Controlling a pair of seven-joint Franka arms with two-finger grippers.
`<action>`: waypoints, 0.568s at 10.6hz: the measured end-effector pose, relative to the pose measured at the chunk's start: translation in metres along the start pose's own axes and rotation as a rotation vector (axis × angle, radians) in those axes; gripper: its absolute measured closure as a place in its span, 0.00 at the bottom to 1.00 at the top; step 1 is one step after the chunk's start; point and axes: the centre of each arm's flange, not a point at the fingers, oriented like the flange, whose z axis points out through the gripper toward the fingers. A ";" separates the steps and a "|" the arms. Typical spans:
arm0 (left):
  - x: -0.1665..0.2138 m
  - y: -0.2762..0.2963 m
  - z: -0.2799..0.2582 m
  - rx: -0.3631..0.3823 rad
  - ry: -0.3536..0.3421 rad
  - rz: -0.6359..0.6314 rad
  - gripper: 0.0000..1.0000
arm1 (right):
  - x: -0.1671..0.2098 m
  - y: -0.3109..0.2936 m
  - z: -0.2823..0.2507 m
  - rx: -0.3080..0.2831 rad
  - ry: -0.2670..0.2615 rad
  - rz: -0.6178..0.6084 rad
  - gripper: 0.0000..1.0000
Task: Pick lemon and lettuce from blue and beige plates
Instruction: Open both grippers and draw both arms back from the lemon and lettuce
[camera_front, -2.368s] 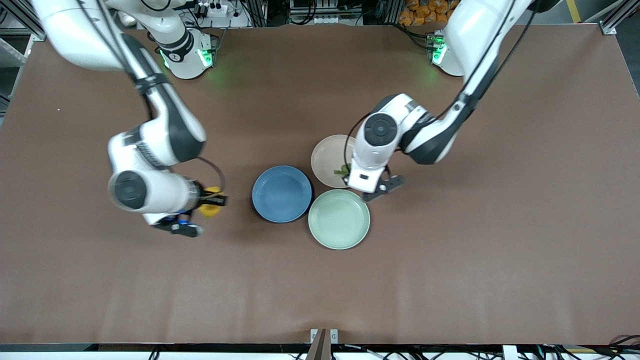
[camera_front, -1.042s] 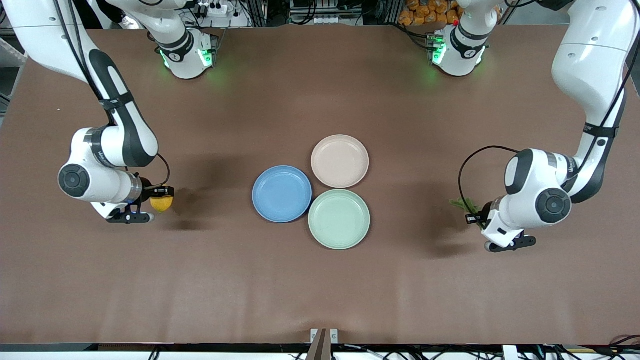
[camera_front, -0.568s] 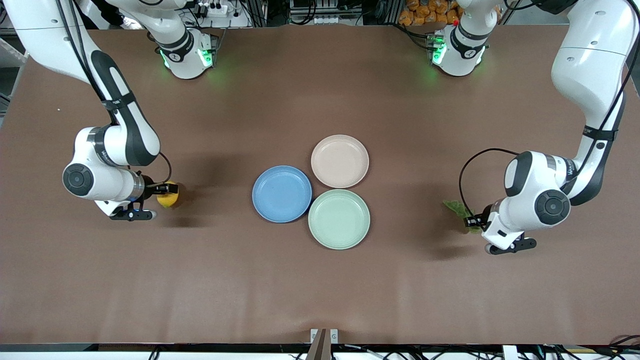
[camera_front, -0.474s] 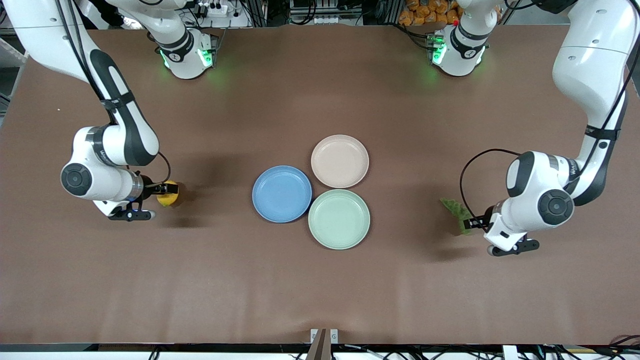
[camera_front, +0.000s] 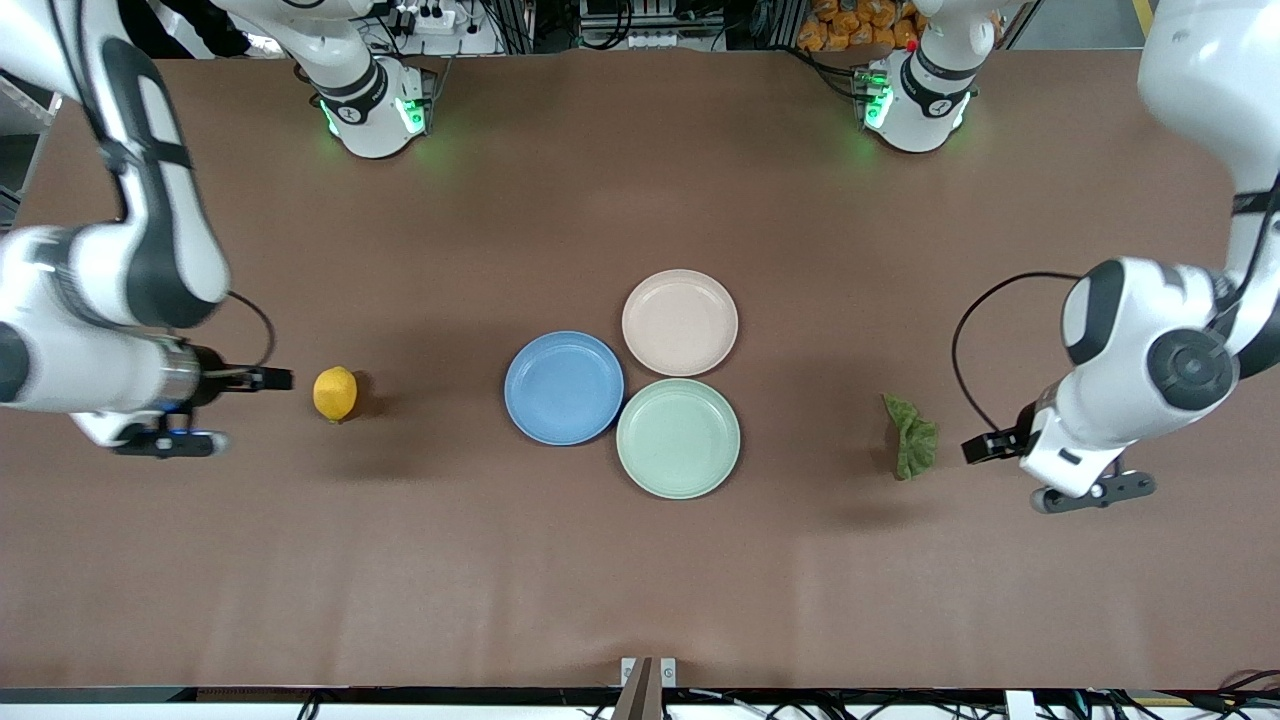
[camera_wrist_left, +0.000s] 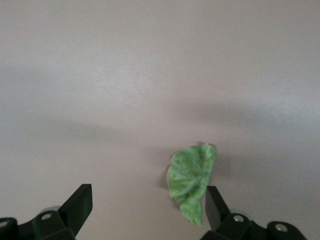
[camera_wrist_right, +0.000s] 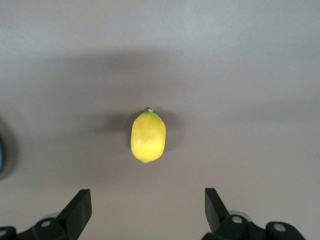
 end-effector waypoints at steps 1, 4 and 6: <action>-0.005 -0.002 -0.029 0.016 0.018 -0.002 0.00 | -0.005 -0.002 -0.036 0.020 0.029 0.002 0.00; -0.023 -0.005 -0.104 0.001 0.051 -0.032 0.00 | -0.051 0.006 -0.133 0.032 0.128 0.017 0.00; -0.038 -0.006 -0.145 0.013 0.080 -0.032 0.00 | -0.090 0.001 -0.175 0.029 0.164 0.009 0.00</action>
